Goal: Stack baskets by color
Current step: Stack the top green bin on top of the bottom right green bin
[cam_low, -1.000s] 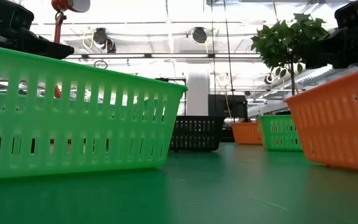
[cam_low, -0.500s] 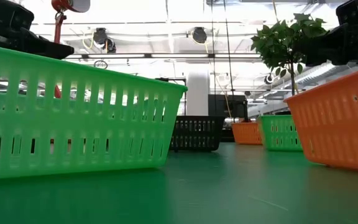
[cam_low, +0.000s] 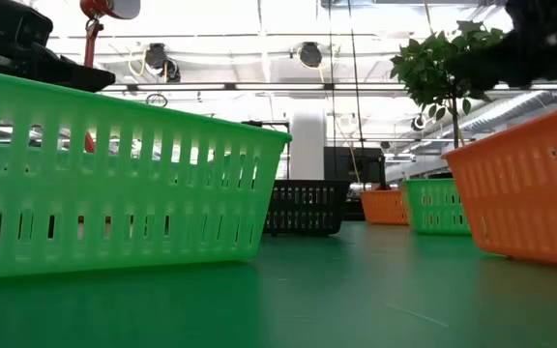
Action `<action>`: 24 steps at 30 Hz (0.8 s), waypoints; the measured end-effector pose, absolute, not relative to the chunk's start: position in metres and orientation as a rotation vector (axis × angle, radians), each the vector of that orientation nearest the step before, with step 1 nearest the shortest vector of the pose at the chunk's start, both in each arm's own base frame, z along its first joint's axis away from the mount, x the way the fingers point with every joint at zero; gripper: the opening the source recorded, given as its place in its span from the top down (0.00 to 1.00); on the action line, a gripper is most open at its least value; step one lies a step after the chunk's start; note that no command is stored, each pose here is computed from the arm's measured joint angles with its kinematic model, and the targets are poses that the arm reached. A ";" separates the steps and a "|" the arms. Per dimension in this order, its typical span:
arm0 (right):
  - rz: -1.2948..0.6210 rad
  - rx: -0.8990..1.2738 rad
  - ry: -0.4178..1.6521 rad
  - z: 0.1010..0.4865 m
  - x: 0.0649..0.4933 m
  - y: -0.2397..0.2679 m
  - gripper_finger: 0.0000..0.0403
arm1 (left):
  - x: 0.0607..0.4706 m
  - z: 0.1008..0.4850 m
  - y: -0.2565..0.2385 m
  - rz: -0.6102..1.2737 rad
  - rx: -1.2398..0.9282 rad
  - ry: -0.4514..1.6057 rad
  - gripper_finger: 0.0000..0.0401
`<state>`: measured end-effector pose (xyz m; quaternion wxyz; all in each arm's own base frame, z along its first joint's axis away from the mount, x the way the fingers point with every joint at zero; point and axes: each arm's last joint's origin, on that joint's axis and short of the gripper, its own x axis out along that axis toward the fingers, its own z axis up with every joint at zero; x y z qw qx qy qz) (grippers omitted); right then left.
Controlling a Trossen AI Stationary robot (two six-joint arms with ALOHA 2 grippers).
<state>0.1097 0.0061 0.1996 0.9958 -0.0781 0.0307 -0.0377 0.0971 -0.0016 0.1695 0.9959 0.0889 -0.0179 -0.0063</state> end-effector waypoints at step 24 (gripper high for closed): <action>0.033 -0.308 0.699 0.377 0.191 0.007 1.00 | 0.097 0.170 -0.002 -0.013 0.178 -0.036 0.92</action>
